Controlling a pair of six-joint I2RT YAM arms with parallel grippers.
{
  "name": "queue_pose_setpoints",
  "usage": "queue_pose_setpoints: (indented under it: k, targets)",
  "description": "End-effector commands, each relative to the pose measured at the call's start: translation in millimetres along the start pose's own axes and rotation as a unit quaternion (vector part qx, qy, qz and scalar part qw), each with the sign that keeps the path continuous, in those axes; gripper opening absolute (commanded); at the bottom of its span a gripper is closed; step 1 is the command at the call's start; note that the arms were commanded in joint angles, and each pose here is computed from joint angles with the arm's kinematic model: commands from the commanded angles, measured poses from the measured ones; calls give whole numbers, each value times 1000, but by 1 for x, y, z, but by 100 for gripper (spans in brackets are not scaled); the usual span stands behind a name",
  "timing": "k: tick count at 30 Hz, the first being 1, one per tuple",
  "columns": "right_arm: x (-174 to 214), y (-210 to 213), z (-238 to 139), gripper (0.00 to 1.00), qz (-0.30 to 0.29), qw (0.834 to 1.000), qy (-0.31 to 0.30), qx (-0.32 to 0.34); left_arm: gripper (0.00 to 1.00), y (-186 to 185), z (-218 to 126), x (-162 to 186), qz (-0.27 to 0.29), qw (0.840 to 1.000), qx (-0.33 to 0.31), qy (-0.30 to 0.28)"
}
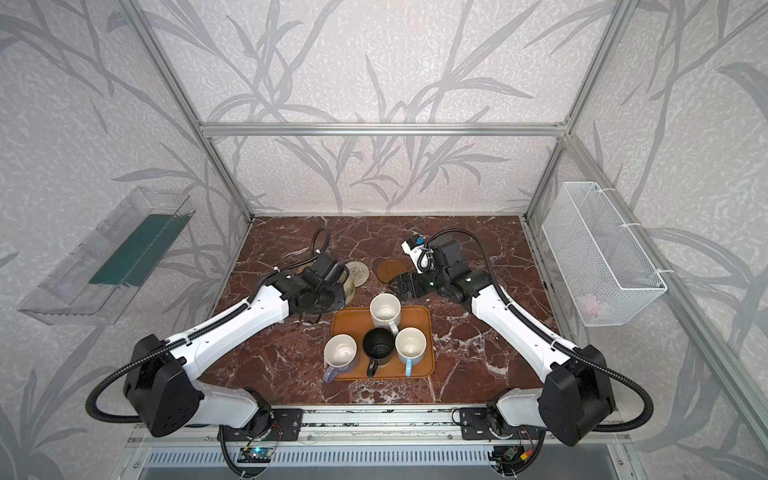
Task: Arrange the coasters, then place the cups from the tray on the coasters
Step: 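Lower the beige mug onto the flower-shaped cork coaster with the left gripper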
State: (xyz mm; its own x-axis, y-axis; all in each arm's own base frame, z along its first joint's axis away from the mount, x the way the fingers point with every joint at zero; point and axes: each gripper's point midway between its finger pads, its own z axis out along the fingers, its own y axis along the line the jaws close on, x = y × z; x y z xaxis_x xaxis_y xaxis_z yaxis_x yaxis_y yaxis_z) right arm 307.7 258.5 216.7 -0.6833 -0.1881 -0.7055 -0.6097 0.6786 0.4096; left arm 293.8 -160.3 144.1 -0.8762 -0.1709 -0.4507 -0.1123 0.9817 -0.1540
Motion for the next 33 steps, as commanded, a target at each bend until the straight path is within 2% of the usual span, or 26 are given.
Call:
queue_pose_setpoints:
  k: [1, 5, 10, 14, 20, 33]
  targets:
    - [-16, 25, 12, 91, 9, 999, -8, -51, 0, -4, -13, -46, 31, 995, 30, -92]
    - [-20, 47, 33, 91, 15, 997, 3, -80, 0, 3, -10, -65, 70, 989, 29, -128]
    - [-31, 59, 63, 91, 35, 994, 9, -99, 0, 30, -4, -87, 103, 981, -26, -162]
    - [-40, 58, 85, 91, 54, 994, 17, -91, 0, 56, 6, -100, 85, 981, -42, -169]
    - [-42, 42, 119, 89, 85, 993, 29, -71, 0, 76, 18, -114, 65, 978, -54, -190]
    - [-36, 35, 131, 88, 91, 993, 32, -62, 0, 88, 47, -134, 60, 972, -59, -218]
